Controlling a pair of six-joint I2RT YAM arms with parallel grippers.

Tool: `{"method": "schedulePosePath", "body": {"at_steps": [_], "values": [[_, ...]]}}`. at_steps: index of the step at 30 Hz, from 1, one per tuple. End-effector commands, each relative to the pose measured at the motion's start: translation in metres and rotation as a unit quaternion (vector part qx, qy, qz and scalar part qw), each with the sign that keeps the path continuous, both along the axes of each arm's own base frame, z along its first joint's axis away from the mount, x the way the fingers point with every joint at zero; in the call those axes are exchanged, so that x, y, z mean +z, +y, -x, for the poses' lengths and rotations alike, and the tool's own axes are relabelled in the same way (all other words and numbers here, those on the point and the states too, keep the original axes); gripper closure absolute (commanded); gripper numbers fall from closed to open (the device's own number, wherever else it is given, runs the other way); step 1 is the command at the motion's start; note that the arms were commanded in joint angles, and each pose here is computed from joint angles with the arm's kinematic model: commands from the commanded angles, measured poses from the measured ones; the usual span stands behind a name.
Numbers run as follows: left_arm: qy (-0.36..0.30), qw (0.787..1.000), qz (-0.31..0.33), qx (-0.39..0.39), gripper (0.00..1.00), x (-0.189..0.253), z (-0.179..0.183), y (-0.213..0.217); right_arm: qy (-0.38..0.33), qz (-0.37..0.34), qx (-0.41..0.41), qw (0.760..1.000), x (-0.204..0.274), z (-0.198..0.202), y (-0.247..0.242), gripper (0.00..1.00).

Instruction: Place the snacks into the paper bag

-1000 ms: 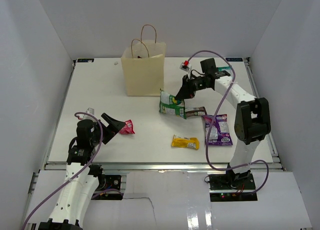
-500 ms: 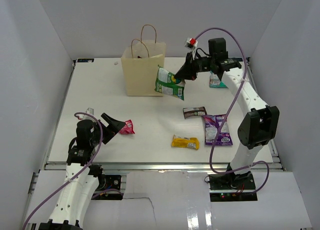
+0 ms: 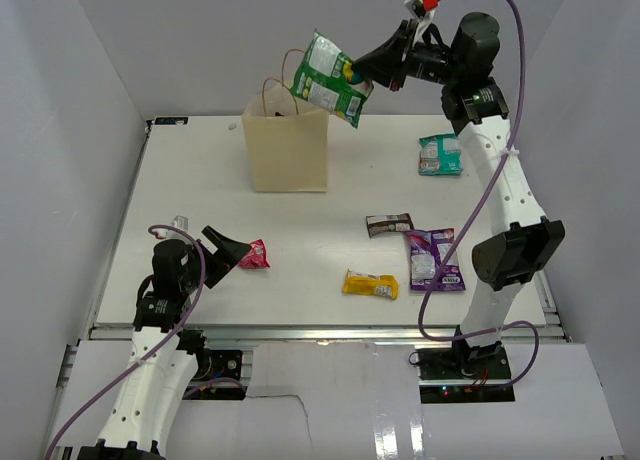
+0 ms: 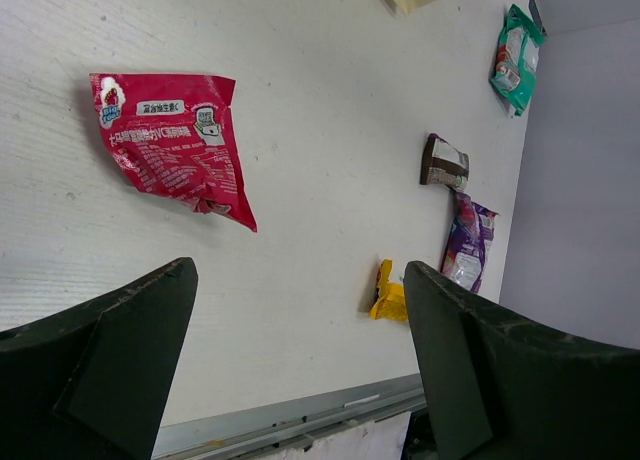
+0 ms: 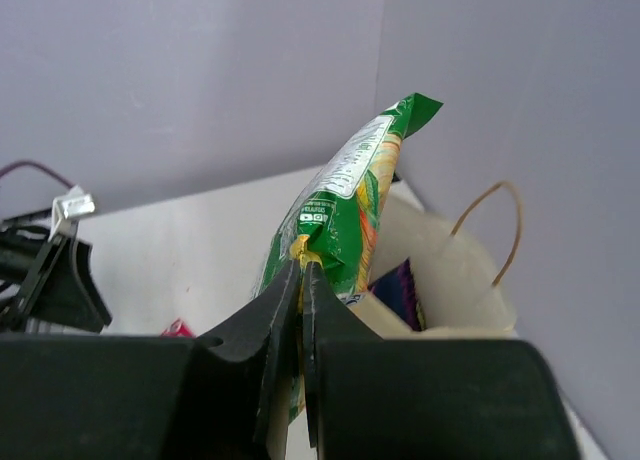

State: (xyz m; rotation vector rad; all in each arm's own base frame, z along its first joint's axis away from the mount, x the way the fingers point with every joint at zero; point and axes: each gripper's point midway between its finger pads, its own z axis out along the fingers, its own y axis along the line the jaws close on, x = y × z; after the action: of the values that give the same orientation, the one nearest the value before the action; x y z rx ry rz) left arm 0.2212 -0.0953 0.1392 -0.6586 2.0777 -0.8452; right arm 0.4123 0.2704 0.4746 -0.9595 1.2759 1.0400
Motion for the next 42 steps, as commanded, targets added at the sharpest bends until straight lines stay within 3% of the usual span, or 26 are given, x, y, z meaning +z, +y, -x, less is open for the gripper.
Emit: {"method": "schedulePosePath", "body": {"at_steps": [1,5,8,22,42], "values": [[-0.002,1.000,0.002,-0.008,0.06,0.002,0.001,-0.002,-0.065,-0.071,-0.033,0.995,0.062,-0.012,0.003,0.92],[-0.004,1.000,0.002,-0.011,0.06,0.002,0.002,-0.003,-0.109,-0.094,-0.071,0.987,0.084,-0.030,0.009,0.92],[-0.008,1.000,0.004,-0.013,0.06,0.005,0.002,-0.004,-0.121,-0.099,-0.095,0.983,0.076,-0.055,0.015,0.92],[-0.005,0.999,0.016,-0.033,0.06,0.003,0.007,-0.011,-0.166,-0.022,-0.097,0.981,-0.021,-0.111,0.079,0.92],[-0.012,0.998,0.018,-0.052,0.05,-0.001,0.004,-0.016,-0.176,0.056,0.022,0.982,-0.065,-0.053,0.083,0.92]]}}
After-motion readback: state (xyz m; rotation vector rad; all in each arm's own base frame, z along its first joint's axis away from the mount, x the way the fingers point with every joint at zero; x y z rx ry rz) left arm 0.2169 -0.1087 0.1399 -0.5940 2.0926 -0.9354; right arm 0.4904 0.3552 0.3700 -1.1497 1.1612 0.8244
